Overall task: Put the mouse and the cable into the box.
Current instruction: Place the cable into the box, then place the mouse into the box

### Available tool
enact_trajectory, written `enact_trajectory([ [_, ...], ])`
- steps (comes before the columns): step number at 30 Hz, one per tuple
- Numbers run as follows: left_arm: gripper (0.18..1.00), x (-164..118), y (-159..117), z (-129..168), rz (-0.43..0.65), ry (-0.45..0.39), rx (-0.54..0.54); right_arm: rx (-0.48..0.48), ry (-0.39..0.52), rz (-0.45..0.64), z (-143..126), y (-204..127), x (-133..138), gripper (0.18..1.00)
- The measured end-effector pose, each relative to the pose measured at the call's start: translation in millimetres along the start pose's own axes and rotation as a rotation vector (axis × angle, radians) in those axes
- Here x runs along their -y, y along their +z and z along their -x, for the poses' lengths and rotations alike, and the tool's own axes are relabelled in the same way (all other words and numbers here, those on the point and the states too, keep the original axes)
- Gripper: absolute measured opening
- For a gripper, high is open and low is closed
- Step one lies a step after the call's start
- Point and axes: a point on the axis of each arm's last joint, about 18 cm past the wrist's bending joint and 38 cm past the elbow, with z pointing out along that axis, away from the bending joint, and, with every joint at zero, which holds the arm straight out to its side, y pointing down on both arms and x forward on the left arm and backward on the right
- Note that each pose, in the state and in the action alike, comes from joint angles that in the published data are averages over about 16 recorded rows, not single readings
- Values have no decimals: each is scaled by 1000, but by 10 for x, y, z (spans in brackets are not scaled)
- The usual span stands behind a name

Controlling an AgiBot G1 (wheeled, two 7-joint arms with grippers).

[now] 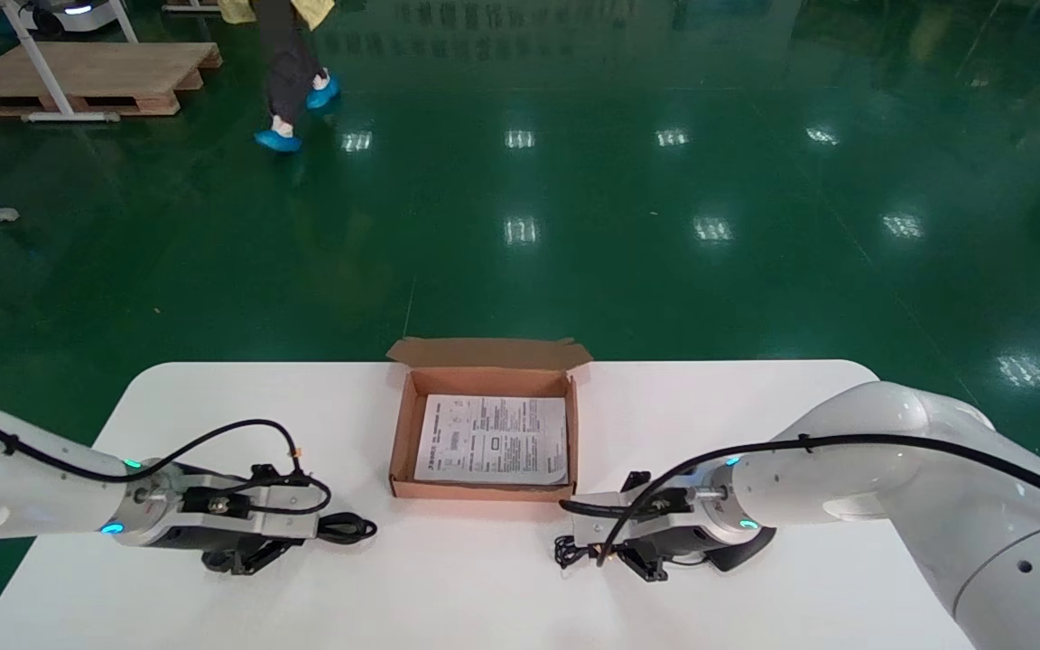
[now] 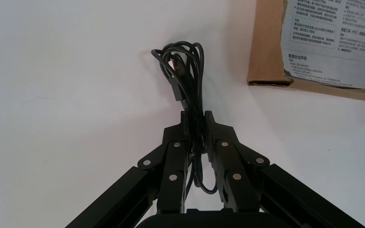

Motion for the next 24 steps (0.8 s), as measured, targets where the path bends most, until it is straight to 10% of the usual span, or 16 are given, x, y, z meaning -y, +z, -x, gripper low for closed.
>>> enact_trajectory([
  [13, 260, -43, -38, 23, 10, 5, 5, -9, 22, 3, -28, -54, -72, 232],
  [24, 251, -23, -377, 373, 0, 75, 81, -128, 147, 53, -309, -566, -654, 229],
])
